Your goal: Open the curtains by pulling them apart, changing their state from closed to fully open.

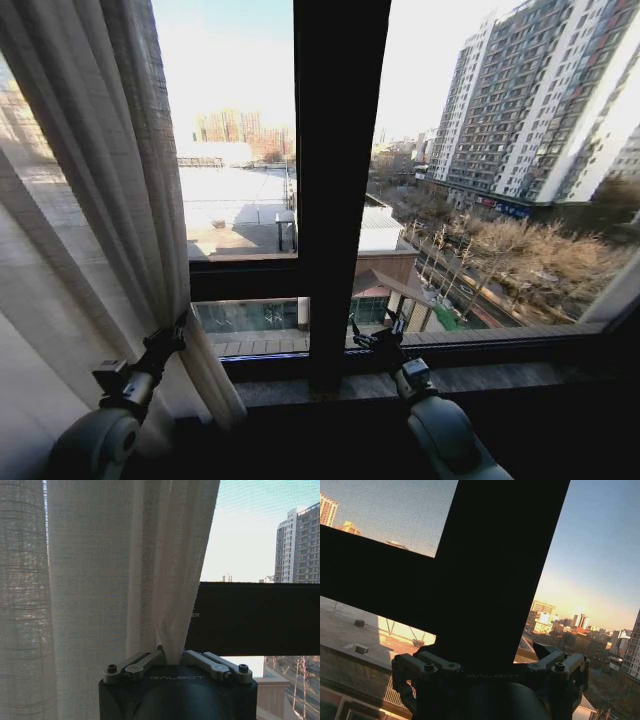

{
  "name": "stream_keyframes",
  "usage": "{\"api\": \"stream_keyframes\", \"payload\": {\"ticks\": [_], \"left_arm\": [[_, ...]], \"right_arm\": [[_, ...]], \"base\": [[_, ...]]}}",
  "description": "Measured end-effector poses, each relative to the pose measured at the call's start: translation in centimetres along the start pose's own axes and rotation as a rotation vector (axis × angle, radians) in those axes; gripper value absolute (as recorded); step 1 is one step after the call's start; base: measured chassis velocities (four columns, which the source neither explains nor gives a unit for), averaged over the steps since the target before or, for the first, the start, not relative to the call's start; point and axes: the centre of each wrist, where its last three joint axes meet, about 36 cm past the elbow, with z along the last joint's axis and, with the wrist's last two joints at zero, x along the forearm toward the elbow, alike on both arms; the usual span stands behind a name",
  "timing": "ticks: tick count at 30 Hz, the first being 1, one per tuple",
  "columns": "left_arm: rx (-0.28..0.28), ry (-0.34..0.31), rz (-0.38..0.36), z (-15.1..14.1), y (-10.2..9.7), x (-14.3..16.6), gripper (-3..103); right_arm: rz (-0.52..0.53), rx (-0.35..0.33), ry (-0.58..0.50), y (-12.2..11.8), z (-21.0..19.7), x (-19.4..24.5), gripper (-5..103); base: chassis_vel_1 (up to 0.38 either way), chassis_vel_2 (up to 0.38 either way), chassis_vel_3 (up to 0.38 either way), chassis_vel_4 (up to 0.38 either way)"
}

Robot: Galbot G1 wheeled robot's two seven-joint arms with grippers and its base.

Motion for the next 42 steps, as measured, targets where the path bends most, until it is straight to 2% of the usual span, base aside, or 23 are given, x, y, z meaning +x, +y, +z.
{"api": "stream_keyframes", "payload": {"ticks": [25, 30, 42], "left_arm": [[0.008, -0.047, -0.03, -0.8, -1.4, 2.3, 0], [0.015, -0.057, -0.072, -1.0, -2.1, 3.2, 0], [0.012, -0.068, -0.093, -1.4, -2.1, 3.9, 0]], "right_arm": [[-0.029, -0.009, -0.018, 0.8, -0.6, 0.6, 100], [-0.037, -0.006, -0.022, 0.8, -0.6, 0.6, 100], [-0.051, -0.011, -0.033, 1.2, -1.0, 0.7, 100]], "base": [[0.342, 0.343, -0.346, -0.346], [0.349, 0.346, -0.353, -0.347], [0.35, 0.359, -0.351, -0.363]]}}
